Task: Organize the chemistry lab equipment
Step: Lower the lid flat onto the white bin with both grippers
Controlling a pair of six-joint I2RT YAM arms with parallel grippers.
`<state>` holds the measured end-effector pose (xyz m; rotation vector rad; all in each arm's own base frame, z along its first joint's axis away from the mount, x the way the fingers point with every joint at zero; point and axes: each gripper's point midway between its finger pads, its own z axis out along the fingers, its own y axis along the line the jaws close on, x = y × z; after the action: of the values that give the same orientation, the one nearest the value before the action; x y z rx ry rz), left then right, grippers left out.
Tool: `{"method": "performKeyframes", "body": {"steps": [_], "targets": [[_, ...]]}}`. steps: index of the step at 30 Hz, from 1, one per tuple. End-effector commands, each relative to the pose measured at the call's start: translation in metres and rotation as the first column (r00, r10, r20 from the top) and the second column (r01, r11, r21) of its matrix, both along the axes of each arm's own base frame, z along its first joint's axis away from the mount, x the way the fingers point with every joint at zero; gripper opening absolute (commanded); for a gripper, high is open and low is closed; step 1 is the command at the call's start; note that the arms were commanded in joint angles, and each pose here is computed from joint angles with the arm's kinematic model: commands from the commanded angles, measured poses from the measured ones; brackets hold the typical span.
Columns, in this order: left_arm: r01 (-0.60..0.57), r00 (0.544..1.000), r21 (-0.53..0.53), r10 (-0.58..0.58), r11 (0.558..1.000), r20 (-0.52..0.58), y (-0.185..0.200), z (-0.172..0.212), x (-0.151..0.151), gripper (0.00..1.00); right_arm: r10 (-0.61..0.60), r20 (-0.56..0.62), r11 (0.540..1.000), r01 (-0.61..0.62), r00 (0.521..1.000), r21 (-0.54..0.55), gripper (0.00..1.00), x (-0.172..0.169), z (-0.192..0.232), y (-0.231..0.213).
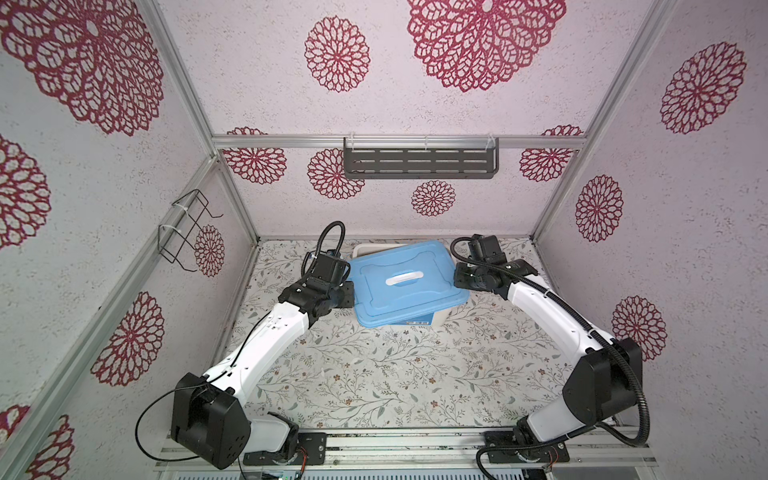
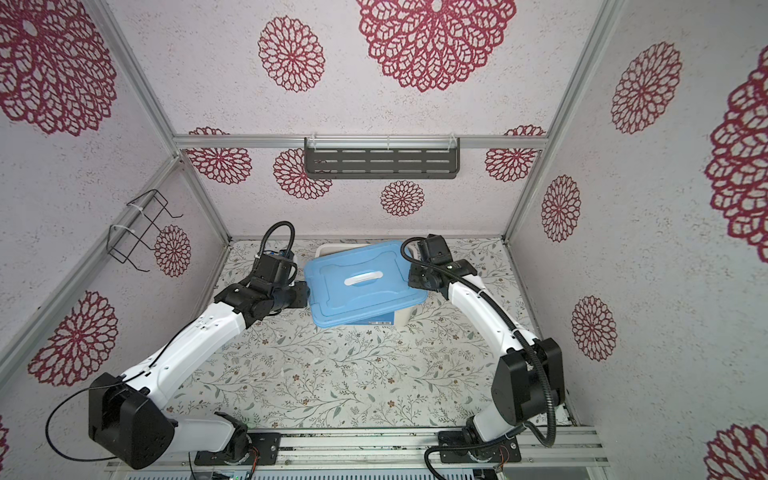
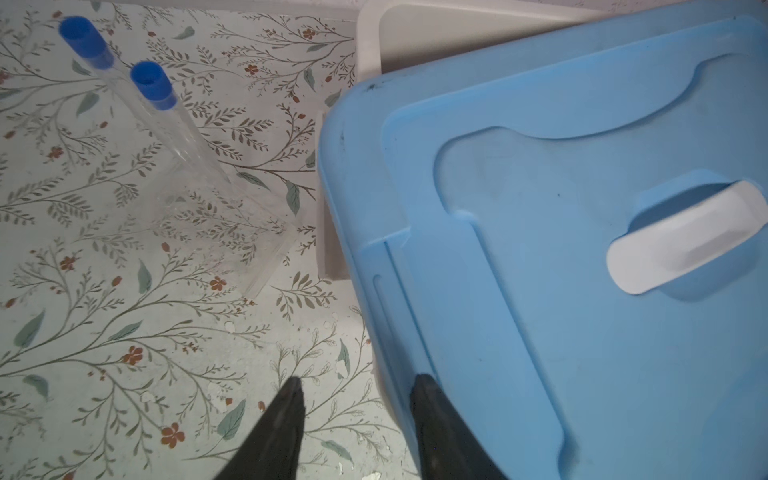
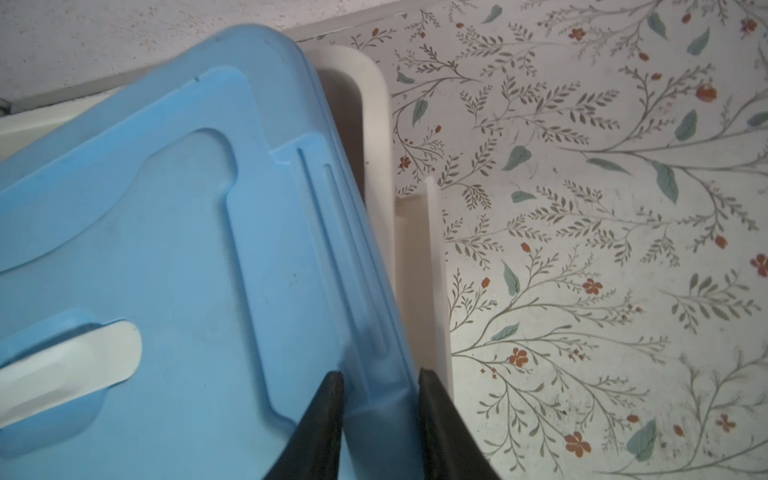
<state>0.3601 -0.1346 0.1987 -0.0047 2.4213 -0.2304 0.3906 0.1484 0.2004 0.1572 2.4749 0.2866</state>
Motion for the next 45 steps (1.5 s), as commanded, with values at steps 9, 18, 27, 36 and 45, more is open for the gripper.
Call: {"method": "performKeyframes", "body": {"steps": [9, 18, 27, 36, 45], "targets": [[0.116, 0.993, -0.339, -0.103, 0.934, 0.056, -0.027, 0.027, 0.003, 0.5, -0.174, -0.069, 0.966, 0.184, 0.982, 0.179, 0.27, -0.025, -0.005, 0.005], [0.076, 0.997, -0.328, -0.08, 0.942, 0.0, -0.021, 0.017, 0.01, 0.58, -0.188, -0.116, 0.938, 0.213, 0.975, 0.272, 0.26, -0.016, -0.003, 0.021], [0.007, 1.0, -0.261, -0.01, 0.965, -0.01, -0.004, 0.005, 0.008, 0.62, -0.185, -0.104, 0.958, 0.203, 0.977, 0.202, 0.26, -0.002, -0.005, 0.018], [-0.007, 0.999, -0.153, -0.001, 0.988, -0.052, 0.001, -0.009, 0.033, 0.59, -0.095, -0.117, 0.995, 0.09, 0.988, -0.051, 0.4, 0.015, -0.02, 0.001], [-0.064, 0.995, -0.058, 0.06, 0.996, -0.074, 0.009, -0.012, 0.069, 0.59, -0.093, -0.142, 0.99, 0.076, 0.986, -0.119, 0.5, 0.046, -0.044, -0.013]]}}
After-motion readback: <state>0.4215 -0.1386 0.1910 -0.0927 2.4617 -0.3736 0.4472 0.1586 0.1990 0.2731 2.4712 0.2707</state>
